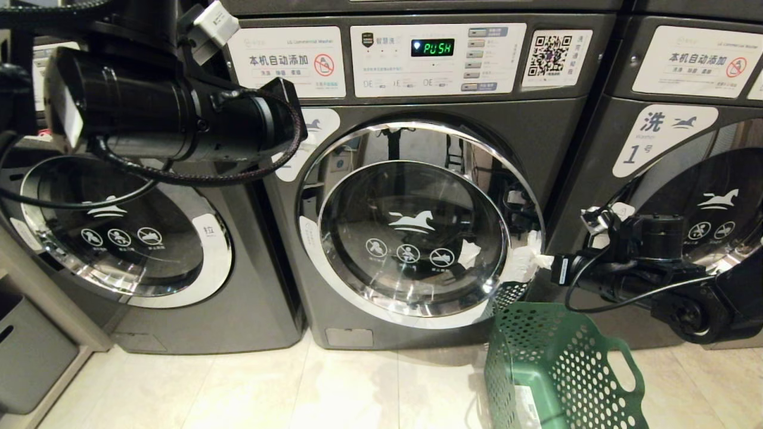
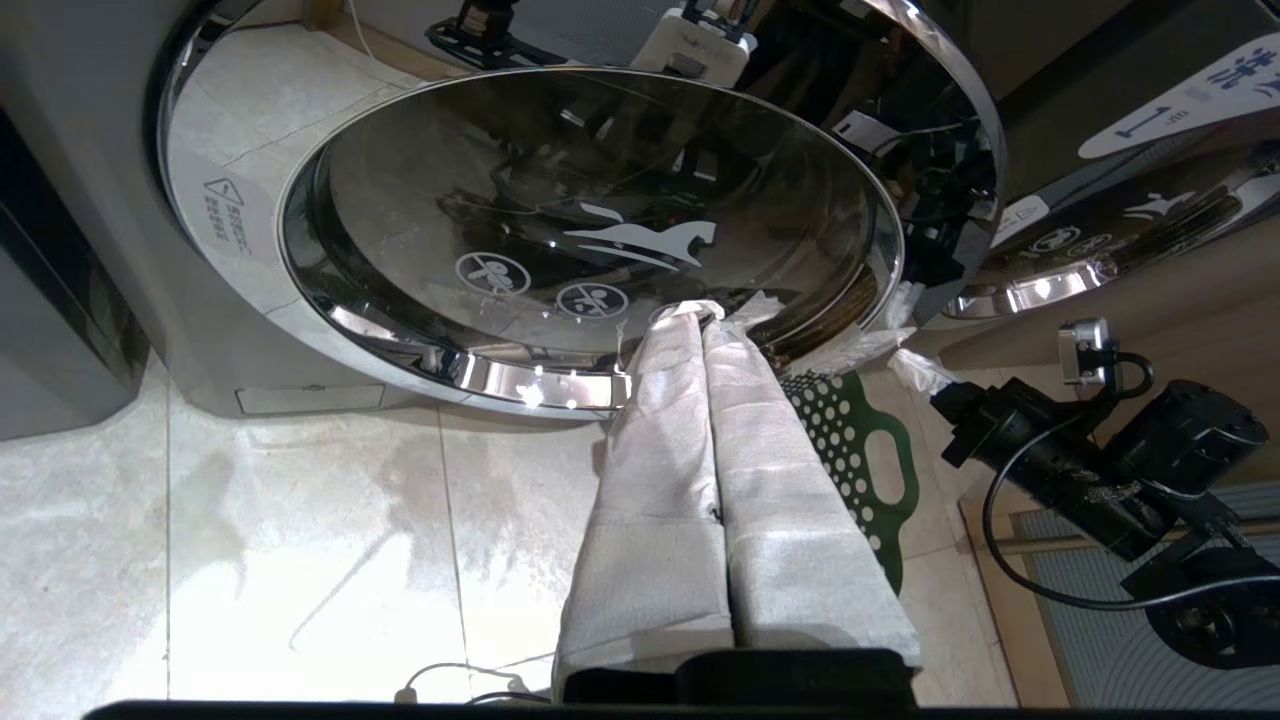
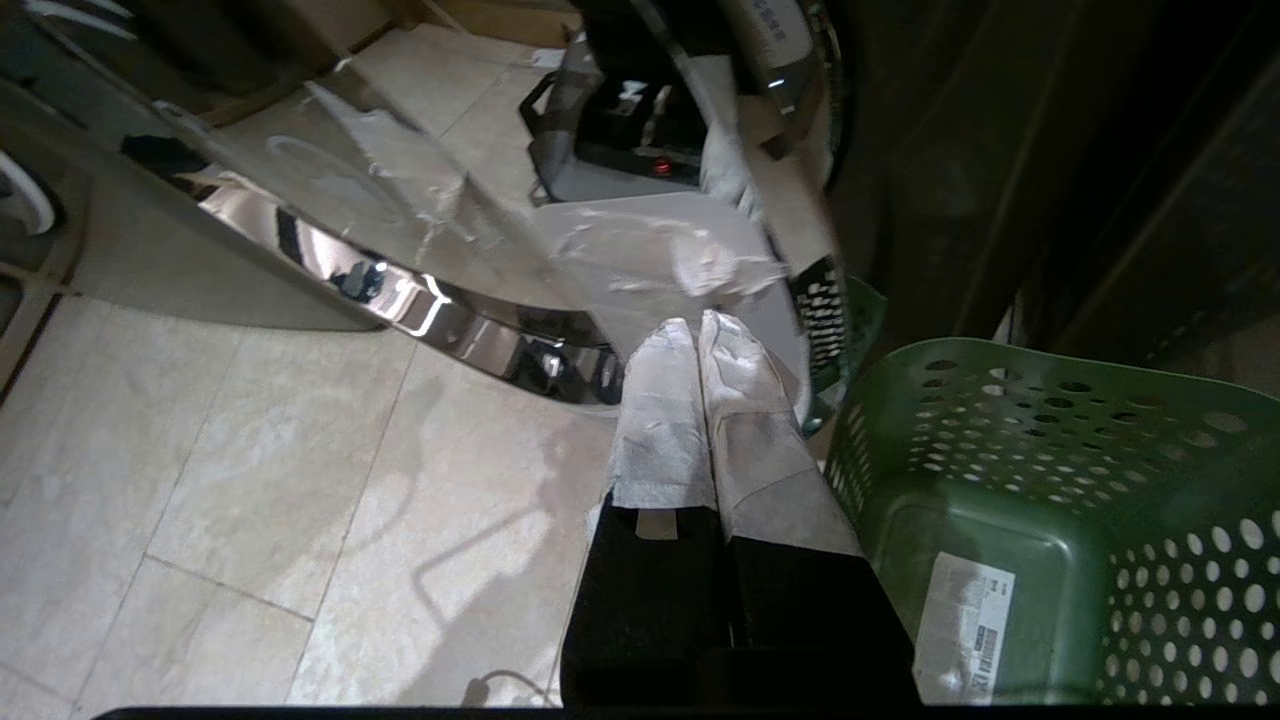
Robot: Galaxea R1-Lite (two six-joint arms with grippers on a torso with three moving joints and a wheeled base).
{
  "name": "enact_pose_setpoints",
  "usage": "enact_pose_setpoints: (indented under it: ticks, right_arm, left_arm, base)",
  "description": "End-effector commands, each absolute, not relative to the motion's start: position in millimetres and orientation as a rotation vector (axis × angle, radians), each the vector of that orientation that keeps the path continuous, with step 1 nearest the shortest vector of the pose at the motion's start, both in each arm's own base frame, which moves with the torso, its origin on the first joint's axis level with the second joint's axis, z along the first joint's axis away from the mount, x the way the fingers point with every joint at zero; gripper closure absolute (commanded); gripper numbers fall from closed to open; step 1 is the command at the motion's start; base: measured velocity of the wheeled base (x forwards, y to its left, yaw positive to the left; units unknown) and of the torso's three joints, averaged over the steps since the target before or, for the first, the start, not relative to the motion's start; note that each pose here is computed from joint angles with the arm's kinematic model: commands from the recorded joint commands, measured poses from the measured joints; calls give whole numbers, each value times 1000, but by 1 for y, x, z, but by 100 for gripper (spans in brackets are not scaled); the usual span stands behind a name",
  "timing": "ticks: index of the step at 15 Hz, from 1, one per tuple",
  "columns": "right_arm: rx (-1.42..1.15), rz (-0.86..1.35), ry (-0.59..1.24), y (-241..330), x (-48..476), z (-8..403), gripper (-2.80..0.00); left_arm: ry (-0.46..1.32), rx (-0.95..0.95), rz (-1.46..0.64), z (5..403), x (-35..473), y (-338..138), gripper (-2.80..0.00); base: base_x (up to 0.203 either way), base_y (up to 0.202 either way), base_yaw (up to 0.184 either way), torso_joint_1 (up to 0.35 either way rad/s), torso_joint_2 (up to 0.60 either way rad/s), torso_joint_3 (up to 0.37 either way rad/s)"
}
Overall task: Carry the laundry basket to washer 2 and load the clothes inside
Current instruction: Close the washing machine door with the left hand, then press the washing machine door tightly with the right hand
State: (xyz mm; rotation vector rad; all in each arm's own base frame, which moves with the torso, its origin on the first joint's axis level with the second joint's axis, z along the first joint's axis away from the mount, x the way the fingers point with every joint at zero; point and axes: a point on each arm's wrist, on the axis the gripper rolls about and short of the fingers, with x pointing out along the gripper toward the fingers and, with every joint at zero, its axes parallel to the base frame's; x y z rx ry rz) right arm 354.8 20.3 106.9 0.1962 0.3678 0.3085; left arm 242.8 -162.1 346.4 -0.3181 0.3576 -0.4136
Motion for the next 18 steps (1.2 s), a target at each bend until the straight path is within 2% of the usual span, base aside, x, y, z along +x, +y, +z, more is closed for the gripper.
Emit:
enact_pose_setpoints:
  ticks: [1, 5, 18]
  right_arm:
    - [201, 328, 368, 22, 348, 113, 0]
    - [215, 365, 405, 24, 343, 107, 0]
    - [223, 426, 400, 31, 398, 79, 0]
  left_arm:
    - [369, -315, -411, 344, 244, -163, 0]
    - [375, -313, -410, 343, 244, -163, 0]
    - [398, -299, -384, 334, 246, -165, 0]
  base:
    - [0, 0, 0, 0, 0, 0]
    - [0, 0, 0, 0, 0, 0]
    - [0, 0, 0, 0, 0, 0]
